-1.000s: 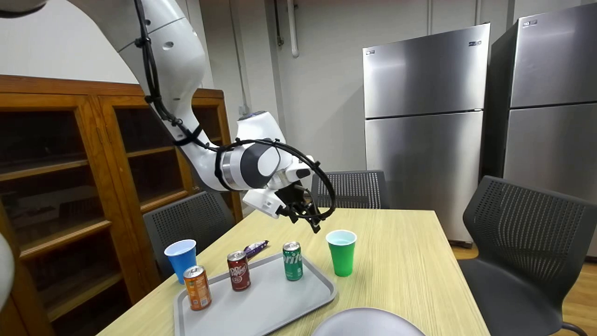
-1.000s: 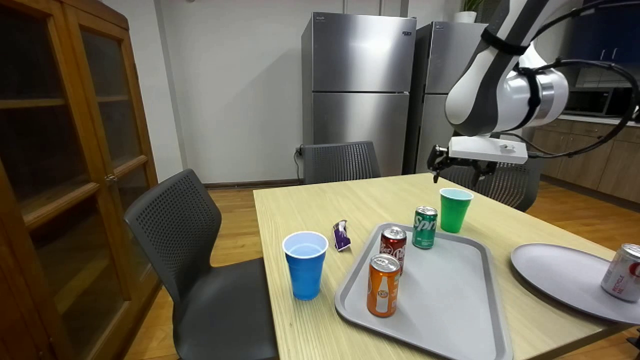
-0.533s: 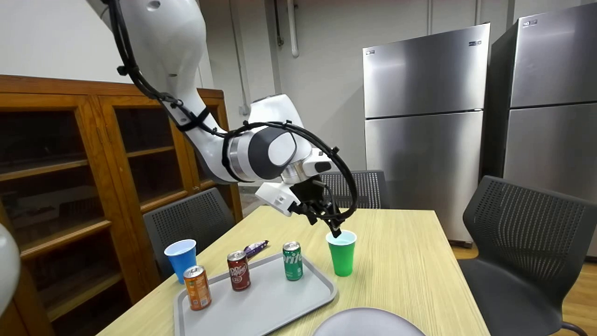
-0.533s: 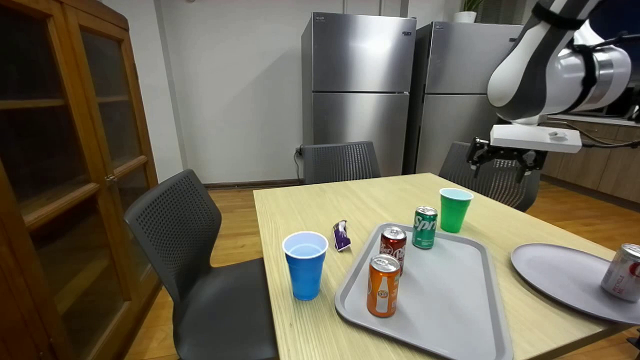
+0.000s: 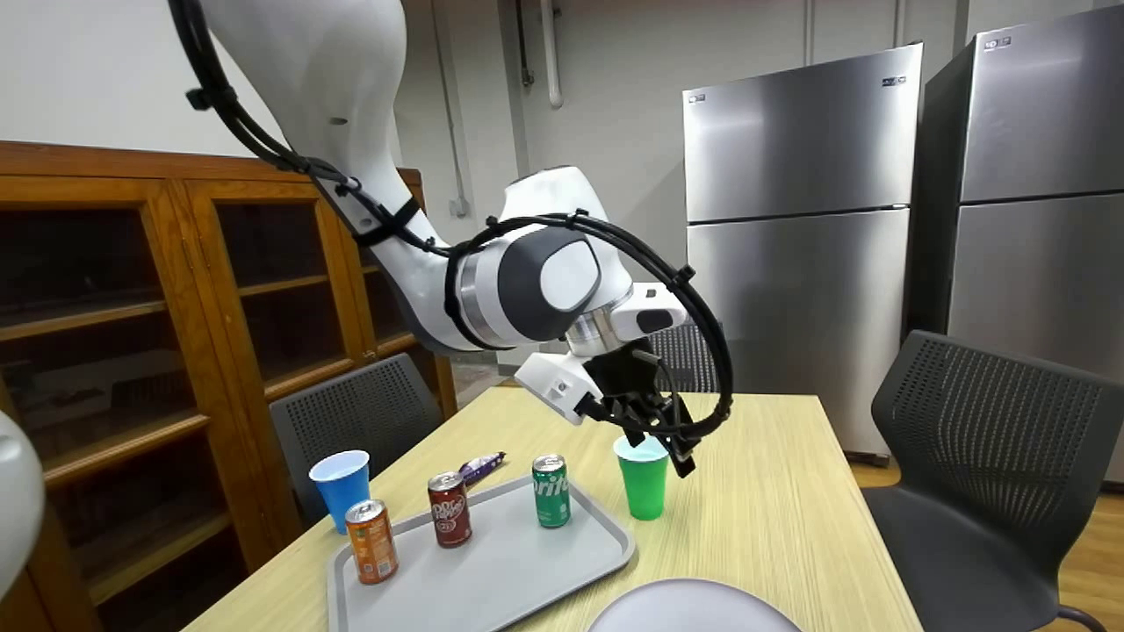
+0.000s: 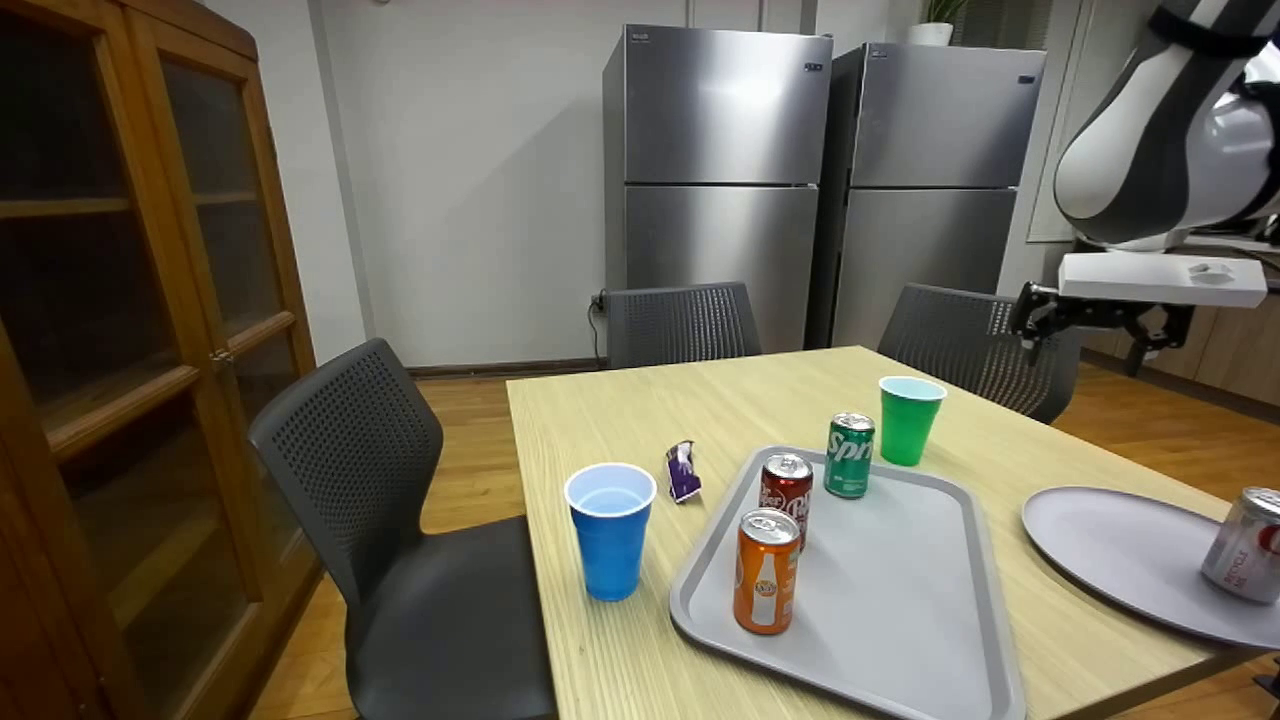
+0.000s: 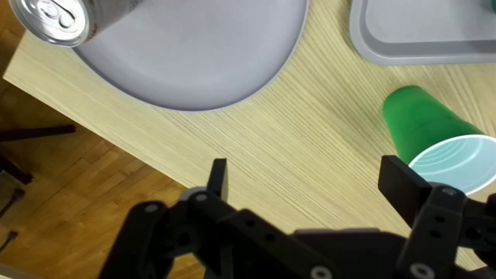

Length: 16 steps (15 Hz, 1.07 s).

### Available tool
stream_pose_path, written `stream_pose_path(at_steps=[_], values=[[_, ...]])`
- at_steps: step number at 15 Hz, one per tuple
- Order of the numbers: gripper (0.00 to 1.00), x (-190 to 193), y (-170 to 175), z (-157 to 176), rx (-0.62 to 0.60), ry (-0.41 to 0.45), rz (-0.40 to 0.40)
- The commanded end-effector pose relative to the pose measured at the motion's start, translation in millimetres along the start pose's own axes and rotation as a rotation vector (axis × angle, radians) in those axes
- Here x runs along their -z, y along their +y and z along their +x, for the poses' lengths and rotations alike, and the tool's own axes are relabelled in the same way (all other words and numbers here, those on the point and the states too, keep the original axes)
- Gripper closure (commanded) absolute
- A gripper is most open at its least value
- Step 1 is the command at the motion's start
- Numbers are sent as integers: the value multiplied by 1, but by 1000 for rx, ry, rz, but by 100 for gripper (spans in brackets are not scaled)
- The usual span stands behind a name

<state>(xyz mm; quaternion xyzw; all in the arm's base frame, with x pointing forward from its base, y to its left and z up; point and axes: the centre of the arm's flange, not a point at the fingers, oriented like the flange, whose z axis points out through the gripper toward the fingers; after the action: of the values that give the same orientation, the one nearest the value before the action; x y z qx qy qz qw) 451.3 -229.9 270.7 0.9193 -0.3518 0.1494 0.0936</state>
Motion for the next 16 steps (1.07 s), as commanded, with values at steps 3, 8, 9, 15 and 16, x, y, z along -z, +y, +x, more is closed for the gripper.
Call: stream_pose_path(at_steps=[3, 8, 9, 15, 16], values=[[0, 10, 26, -16, -77, -57, -39], [0, 3, 45, -27, -115, -89, -78], [0, 3, 49, -29, -121, -97, -82], [0, -2, 72, -45, -156, -126, -122], [0, -4, 77, -47, -166, -128, -130]])
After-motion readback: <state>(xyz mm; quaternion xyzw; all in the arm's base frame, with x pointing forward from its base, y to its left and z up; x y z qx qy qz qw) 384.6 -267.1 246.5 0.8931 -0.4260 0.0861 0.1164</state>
